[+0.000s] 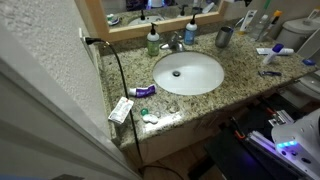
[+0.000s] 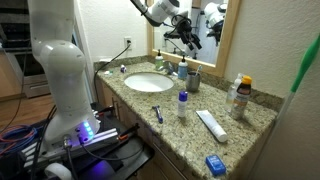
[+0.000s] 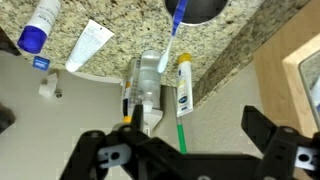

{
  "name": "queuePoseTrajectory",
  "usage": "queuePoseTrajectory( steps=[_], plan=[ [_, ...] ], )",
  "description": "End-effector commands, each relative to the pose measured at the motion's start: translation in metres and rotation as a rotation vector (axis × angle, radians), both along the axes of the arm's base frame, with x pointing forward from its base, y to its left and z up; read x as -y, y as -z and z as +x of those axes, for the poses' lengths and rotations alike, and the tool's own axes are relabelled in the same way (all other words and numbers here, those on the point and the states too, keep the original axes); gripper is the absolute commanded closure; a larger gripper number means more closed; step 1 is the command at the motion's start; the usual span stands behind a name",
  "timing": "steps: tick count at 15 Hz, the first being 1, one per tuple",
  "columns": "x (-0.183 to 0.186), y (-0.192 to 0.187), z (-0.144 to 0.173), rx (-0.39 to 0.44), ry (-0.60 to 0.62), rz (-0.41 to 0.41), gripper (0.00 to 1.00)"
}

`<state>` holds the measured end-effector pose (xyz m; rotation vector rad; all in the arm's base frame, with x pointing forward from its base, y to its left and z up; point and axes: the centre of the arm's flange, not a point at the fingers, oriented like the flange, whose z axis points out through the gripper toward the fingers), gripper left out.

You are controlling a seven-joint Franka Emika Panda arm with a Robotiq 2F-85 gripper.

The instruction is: Pick up the toothbrush and put it in the silver object

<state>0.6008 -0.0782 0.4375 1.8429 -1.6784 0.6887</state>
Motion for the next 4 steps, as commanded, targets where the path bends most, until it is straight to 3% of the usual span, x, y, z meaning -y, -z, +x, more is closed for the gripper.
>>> queuePoseTrajectory(
  steps=[1,2,4],
  plan=[
    [-0.014,-0.031,-0.081,0.124,-0.156,0.022,0.00],
    [-0.010,-0.028,-0.023,0.075,-0.077,0.006,0.00],
    [-0.017,-0.042,-0.046,0.114,-0.118,0.017,0.00]
  ],
)
